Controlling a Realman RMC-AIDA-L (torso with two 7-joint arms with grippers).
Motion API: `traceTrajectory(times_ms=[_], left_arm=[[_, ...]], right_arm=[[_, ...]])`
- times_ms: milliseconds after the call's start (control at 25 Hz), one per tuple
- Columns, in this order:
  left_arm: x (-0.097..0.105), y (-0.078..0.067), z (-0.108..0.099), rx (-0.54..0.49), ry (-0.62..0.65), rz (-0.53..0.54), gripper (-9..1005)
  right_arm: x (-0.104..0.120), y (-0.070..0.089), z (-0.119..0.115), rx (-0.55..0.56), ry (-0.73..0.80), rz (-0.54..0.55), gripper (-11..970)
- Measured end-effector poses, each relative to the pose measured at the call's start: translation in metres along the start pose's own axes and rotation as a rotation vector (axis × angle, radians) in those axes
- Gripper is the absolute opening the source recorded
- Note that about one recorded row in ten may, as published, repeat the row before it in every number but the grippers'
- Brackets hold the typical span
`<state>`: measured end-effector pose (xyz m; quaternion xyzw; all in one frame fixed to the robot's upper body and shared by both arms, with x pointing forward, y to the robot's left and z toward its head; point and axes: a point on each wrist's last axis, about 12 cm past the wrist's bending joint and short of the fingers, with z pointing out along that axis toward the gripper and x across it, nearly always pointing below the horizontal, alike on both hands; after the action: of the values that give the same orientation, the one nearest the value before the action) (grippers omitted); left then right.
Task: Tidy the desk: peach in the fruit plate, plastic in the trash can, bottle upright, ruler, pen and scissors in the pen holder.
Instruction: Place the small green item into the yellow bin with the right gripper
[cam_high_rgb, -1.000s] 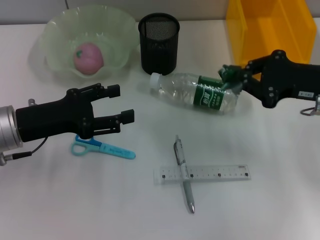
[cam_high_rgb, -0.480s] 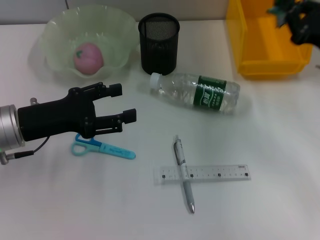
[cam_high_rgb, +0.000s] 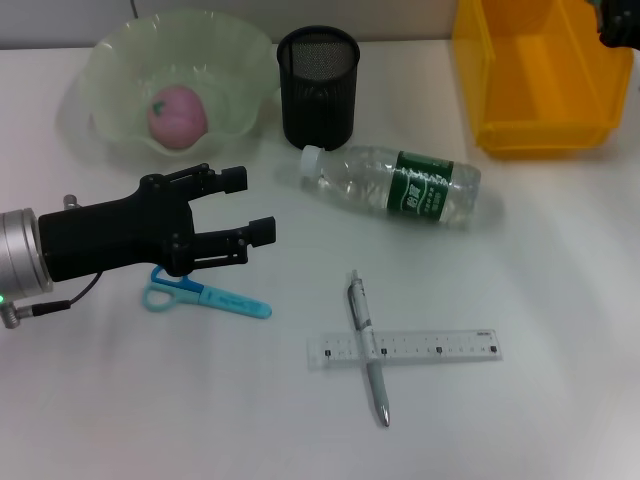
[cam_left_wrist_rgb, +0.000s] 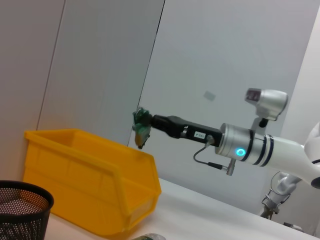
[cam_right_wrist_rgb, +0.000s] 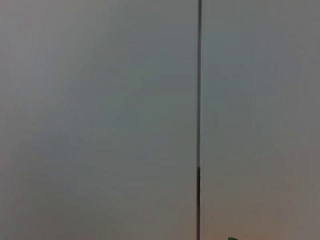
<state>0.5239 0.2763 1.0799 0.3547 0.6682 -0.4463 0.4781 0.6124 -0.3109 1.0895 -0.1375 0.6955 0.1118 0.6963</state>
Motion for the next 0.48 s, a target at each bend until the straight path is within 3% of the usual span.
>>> traceTrajectory(times_ms=[320,480], left_arm=[[0.0000,0.0000,0.0000,0.000,0.000,0.000,798],[0.0008,-0.0005,-0.0006,0.000,0.000,-0.002,797]], right_arm=[[0.0008,0.0012,0.0062,0.011,0.024,0.008,61],[0.0007,0.0000,0.0061,0.019,0.023,0.015,303]])
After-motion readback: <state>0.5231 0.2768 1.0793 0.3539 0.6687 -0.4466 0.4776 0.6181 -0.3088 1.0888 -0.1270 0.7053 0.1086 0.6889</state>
